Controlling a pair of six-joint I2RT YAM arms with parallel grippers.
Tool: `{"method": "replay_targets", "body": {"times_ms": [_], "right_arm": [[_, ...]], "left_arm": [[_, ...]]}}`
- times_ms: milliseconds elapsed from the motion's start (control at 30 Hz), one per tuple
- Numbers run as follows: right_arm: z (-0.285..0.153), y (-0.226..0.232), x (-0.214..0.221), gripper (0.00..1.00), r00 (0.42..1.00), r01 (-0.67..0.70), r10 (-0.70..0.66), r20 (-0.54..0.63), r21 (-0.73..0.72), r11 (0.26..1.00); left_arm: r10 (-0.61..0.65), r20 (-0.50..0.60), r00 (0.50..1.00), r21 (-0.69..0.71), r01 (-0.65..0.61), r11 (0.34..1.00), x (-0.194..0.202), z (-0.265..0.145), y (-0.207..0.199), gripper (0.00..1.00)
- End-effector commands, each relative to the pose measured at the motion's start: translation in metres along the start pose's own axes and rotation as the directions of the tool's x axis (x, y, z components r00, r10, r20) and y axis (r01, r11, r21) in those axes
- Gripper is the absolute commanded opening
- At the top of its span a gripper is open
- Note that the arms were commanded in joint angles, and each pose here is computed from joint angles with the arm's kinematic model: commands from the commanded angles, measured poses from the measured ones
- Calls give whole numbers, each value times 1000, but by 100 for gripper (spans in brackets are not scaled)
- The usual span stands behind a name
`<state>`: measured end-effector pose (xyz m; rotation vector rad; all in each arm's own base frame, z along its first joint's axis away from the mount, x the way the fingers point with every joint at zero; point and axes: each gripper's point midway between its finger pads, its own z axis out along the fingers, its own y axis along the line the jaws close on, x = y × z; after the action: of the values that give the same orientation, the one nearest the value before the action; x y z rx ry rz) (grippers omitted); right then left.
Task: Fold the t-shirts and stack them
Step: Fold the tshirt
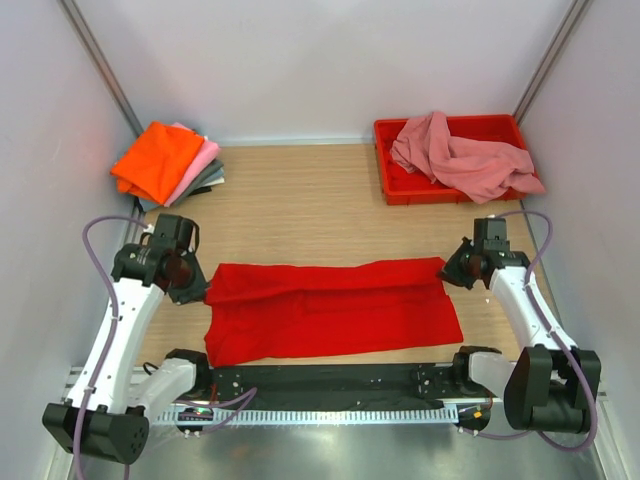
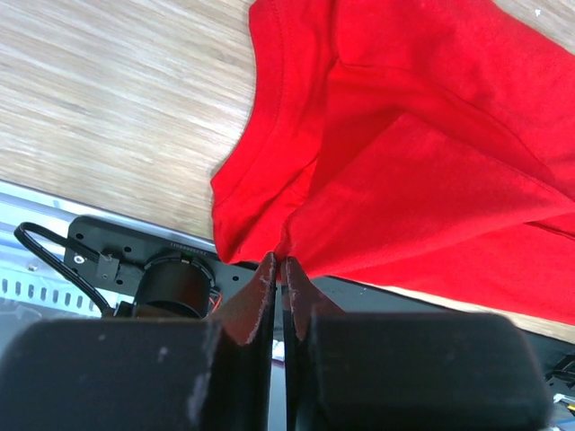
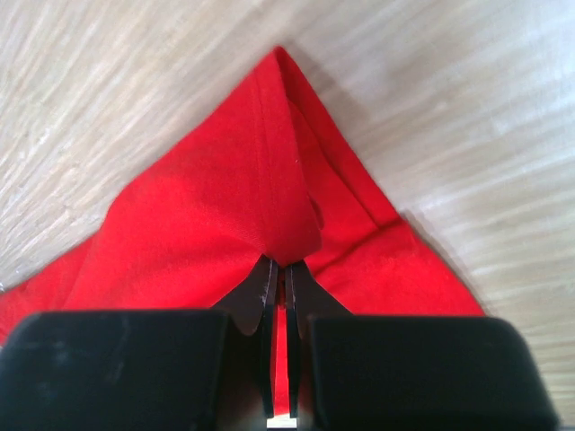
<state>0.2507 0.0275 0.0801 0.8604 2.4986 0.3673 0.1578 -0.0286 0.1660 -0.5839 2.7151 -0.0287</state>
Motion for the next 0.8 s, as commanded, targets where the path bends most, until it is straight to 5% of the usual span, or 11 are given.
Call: {"method": "replay_targets", "body": {"times_ms": [0,67,133,200,300,500,767], "right_arm": [[-5,-8,6,4,996,-87,86,38,13,996],[-5,-12,14,13,994,-106,106,35,7,994],[-5,-17,20,36,991,-130,129,35,17,991],[-9,-18,17,80,988,-146,144,60,22,989],[-21,-10,5,99,986,-139,138,92,5,990],[-38,27,-28,97,982,-66,86,166,-124,990],[0,86,7,90,972,235,-232,35,-191,953]], "left_arm": [[-14,13,1000,-7,14,1000,4,-7,5,6],[-17,-2,1000,-7,17,1000,8,-8,6,11],[-13,-21,1000,6,13,1000,13,-11,5,26],[-8,-56,998,36,10,999,25,-19,4,37],[-24,3,1000,68,24,997,21,-31,5,53],[-27,-36,999,101,30,994,12,-6,-15,52],[-65,-9,998,96,66,993,-4,48,-46,48]]}}
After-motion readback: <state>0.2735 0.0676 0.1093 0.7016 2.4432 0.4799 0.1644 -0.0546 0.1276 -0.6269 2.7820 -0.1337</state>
